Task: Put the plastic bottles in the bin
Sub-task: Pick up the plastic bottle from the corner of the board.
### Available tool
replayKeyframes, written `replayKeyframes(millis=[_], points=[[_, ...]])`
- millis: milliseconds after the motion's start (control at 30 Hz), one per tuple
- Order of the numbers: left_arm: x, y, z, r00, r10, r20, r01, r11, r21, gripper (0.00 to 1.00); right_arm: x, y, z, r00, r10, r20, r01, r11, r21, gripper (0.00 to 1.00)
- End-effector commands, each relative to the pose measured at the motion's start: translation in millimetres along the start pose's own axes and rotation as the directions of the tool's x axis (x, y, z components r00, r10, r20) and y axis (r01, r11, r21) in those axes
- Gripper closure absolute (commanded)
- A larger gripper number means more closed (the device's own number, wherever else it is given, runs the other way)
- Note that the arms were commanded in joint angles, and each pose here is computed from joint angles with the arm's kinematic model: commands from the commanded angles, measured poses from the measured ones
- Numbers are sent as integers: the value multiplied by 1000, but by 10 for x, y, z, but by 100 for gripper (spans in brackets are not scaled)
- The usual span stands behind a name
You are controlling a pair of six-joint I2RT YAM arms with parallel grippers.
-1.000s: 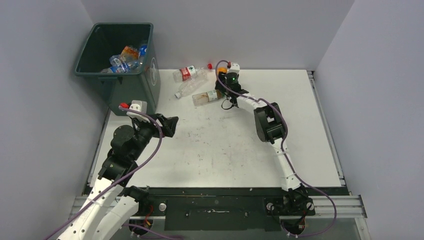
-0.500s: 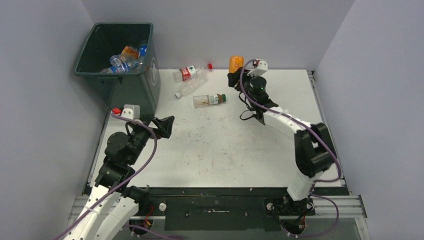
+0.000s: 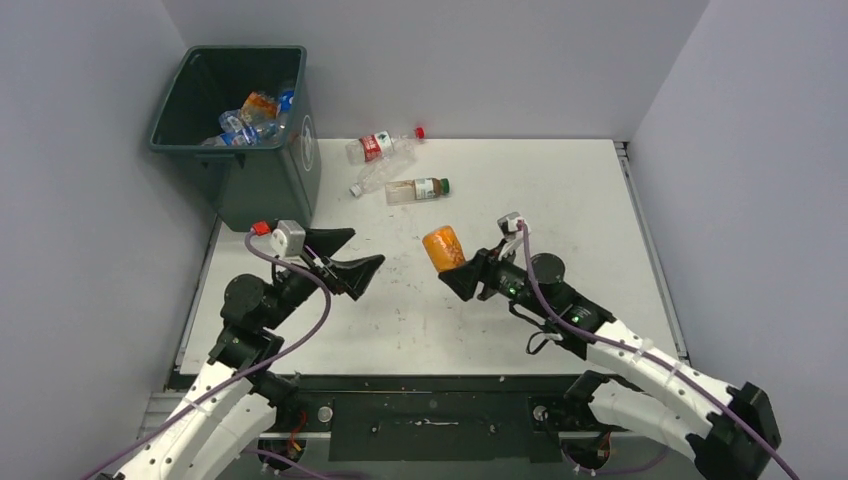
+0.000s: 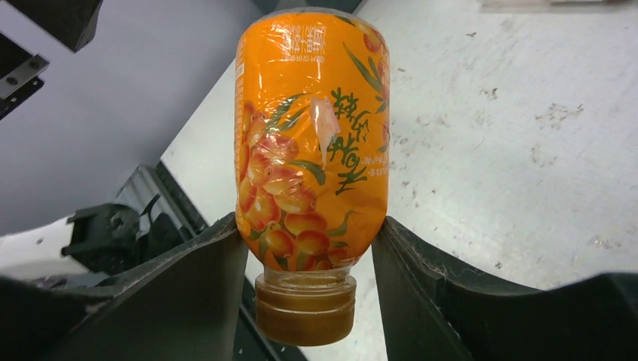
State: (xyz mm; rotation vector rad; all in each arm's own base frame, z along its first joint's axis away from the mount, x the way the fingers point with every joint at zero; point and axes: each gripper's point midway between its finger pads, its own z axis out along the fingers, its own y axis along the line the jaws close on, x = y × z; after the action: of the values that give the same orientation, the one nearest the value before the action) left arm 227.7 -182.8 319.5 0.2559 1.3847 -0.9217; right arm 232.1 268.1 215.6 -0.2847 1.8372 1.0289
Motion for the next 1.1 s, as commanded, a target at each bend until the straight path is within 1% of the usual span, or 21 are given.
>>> replayKeyframes(millis=[0,33,100,167,200,267,300,333,367,400,433,500,533,600,700,767,900,1000,1067], points=[[-326,-733,-74,964,258,68,-266,911,315,4,153,240,-419,990,-13,-138,3,997,-71,95],[-268,-775,-99,942,331,54,-329,880,342,4,177,270,-480,985,-21,-170,7,997,-79,95],[-145,-767,-124,868,496,27,-470,802,368,4,281,334,-564,964,-37,-265,10,995,-102,95],[-22,-661,-108,784,621,-20,-575,738,353,4,396,395,-622,931,-43,-363,-4,992,-128,95],[50,-630,-105,733,680,-30,-626,690,362,4,419,432,-638,917,-47,-397,-11,990,-143,95],[229,-598,-120,591,806,-24,-726,545,420,4,467,459,-658,895,-49,-443,-21,988,-152,95],[318,-606,-129,513,858,-9,-761,459,459,4,467,479,-661,890,-54,-453,-22,987,-162,95],[364,-599,-121,452,892,-1,-786,398,472,4,462,512,-669,885,-59,-461,-25,984,-175,95],[400,-619,-105,406,914,12,-803,350,482,4,450,533,-668,882,-63,-467,-26,983,-182,95],[427,-631,-85,344,938,35,-825,284,489,4,435,559,-665,879,-68,-472,-27,981,-193,95],[461,-637,-72,293,955,52,-837,230,496,4,428,586,-665,875,-74,-478,-30,978,-206,95],[534,-660,-39,207,975,78,-846,139,515,4,413,639,-666,868,-90,-488,-29,972,-232,95],[576,-678,-30,173,981,90,-843,100,529,4,407,654,-663,866,-98,-490,-25,971,-238,95],[680,-711,-1,123,987,107,-823,42,567,4,388,660,-653,865,-107,-490,-15,971,-239,95],[811,-783,28,90,987,134,-791,-10,611,4,387,680,-653,860,-113,-498,-15,969,-247,95],[865,-830,63,90,986,143,-783,-18,622,4,384,697,-658,859,-118,-498,-13,968,-252,95],[965,-935,106,110,980,166,-771,-21,637,4,371,727,-679,860,-124,-494,-10,966,-260,95],[1040,-969,135,106,980,170,-758,-31,652,3,370,753,-693,860,-127,-494,-10,964,-266,95],[1086,-991,148,104,979,173,-751,-37,660,1,372,771,-702,861,-131,-492,-9,962,-271,95]])
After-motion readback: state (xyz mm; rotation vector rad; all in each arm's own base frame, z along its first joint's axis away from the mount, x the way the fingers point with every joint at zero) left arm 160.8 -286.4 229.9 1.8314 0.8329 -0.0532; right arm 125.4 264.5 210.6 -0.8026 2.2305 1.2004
